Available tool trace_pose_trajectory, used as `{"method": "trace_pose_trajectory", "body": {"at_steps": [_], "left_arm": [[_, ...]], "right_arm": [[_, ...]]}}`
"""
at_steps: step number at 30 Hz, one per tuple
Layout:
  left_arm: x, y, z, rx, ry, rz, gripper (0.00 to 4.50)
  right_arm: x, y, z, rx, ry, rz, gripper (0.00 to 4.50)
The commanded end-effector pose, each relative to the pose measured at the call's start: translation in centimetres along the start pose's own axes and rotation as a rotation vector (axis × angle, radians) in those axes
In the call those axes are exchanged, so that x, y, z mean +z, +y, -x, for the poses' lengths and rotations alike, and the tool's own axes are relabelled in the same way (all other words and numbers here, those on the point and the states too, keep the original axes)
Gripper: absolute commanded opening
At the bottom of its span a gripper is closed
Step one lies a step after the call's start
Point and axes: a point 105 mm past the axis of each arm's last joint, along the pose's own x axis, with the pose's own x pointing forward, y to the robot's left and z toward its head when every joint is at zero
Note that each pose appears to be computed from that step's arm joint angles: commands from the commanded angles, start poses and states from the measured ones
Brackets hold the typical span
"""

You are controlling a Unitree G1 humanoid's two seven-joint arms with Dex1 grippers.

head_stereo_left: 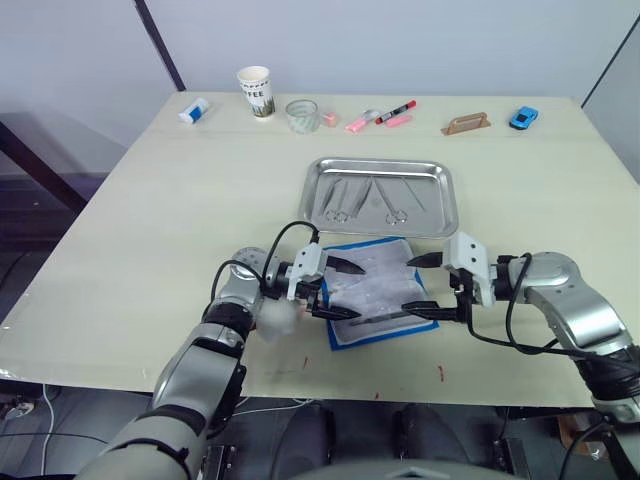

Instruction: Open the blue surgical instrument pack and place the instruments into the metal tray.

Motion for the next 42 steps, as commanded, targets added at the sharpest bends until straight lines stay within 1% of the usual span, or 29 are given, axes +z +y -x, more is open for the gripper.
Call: {"method": "trace_pose_trajectory", "body": {"at_steps": [1,4,15,16,17,20,22,23,24,26,31,35,42], "left_arm": [[-2.9,-2.3,0.4,-0.061,0.076,0.112,4.5],[-2.9,-2.3,0.6,-0.059,0.08,0.111,4.5],[-3.0,-2.2,0.8,-0.056,0.087,0.112,4.5],[-3.0,-2.2,0.8,-0.056,0.087,0.112,4.5],[-3.0,-2.2,0.8,-0.056,0.087,0.111,4.5],[-2.9,-2.2,0.8,-0.055,0.086,0.11,4.5],[-2.9,-2.2,0.8,-0.055,0.085,0.11,4.5],[-2.9,-2.2,0.8,-0.056,0.085,0.109,4.5],[-2.9,-2.2,0.8,-0.056,0.085,0.109,4.5],[-2.9,-2.2,0.8,-0.056,0.084,0.109,4.5],[-2.9,-2.2,0.8,-0.055,0.083,0.11,4.5],[-2.9,-2.2,0.7,-0.056,0.081,0.11,4.5],[-2.9,-2.2,0.5,-0.059,0.077,0.108,4.5]], "right_arm": [[0.1,0.0,-0.5,0.026,0.024,0.069,4.47],[-0.9,0.2,-0.8,0.062,0.069,0.086,4.47],[-2.8,0.1,-1.7,0.114,0.138,0.076,4.47],[-3.1,0.2,-1.6,0.128,0.155,0.074,4.24],[-3.4,0.3,-1.5,0.14,0.175,0.075,3.9],[-4.6,0.6,-1.1,0.182,0.254,0.077,2.75],[-5.1,0.6,-0.9,0.199,0.291,0.08,1.89],[-5.3,0.6,-0.8,0.202,0.305,0.077,1.27],[-5.4,0.6,-0.8,0.205,0.313,0.075,1.04],[-5.6,0.6,-0.7,0.207,0.331,0.08,0.08],[-5.3,0.7,-0.9,0.216,0.316,0.098,0.02],[-4.0,1.3,-1.6,0.226,0.264,0.112,0.02],[-2.5,2.1,-2.6,0.232,0.221,0.127,0.02]]}}
